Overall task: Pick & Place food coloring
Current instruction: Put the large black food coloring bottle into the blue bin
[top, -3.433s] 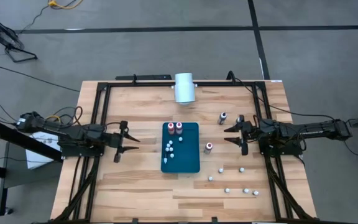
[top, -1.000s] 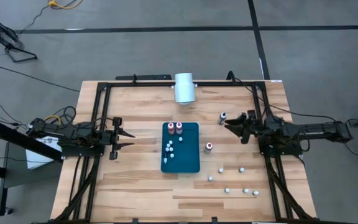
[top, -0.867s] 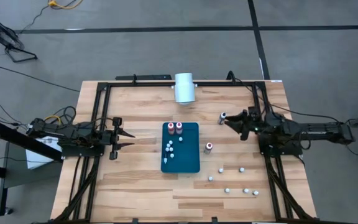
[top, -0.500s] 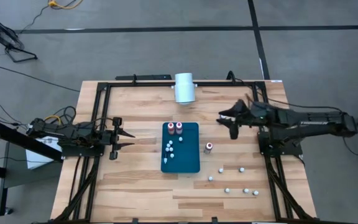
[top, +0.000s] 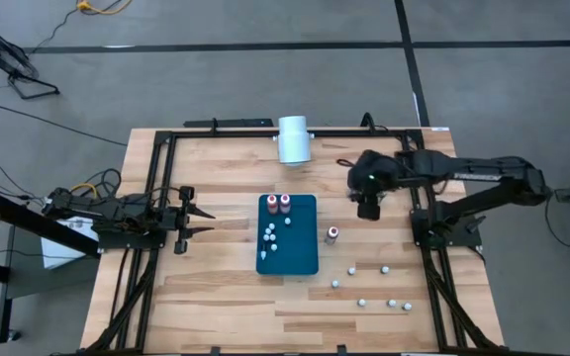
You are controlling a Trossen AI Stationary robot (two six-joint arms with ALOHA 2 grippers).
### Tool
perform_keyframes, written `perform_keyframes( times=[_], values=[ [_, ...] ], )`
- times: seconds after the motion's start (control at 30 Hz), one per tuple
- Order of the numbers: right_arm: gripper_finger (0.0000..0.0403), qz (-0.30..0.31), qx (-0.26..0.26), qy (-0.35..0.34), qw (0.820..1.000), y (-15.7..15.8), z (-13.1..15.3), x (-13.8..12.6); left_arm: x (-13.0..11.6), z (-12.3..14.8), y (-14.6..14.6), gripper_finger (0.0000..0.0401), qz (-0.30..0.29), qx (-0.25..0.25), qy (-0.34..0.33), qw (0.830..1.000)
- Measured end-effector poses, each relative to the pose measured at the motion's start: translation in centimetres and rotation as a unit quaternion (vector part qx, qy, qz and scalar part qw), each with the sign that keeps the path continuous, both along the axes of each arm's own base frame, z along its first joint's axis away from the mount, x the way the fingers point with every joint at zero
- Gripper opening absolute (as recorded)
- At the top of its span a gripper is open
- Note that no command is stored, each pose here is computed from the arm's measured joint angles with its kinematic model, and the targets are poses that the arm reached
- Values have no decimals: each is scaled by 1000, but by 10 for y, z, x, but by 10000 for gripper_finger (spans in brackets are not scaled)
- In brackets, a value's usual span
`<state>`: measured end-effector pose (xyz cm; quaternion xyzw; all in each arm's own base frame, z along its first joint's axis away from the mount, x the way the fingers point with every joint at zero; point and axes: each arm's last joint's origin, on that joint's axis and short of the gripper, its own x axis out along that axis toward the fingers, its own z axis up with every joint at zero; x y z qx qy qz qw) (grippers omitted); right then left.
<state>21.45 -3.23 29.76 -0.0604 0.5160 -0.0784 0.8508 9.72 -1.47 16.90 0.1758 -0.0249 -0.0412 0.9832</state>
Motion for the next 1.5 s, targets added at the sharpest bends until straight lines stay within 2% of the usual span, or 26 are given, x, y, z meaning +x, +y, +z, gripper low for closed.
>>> perform_keyframes(
  times=[0.2, 0.5, 0.93, 1.07, 1.27, 1.5],
  values=[
    [184, 30, -52, 75, 995, -22, -11, 13, 0, 0, 0, 123, 0, -4, 0, 1000],
    [184, -10, -31, 150, 988, -55, -35, 16, 0, 0, 0, 123, 0, 0, 0, 1000],
    [191, -28, -2, 188, 982, -63, -51, 21, 0, 0, 0, 123, 0, -5, 1, 1000],
    [207, -32, 25, 185, 982, -63, -56, 24, 0, 0, 0, 123, 0, -2, 0, 1000],
    [228, -33, 33, 189, 981, -62, -67, 21, 0, 0, 0, 123, 0, 0, 0, 1000],
    [223, -41, 35, 171, 984, -62, -76, 22, 0, 0, 0, 123, 0, -1, 1, 1000]
  ],
)
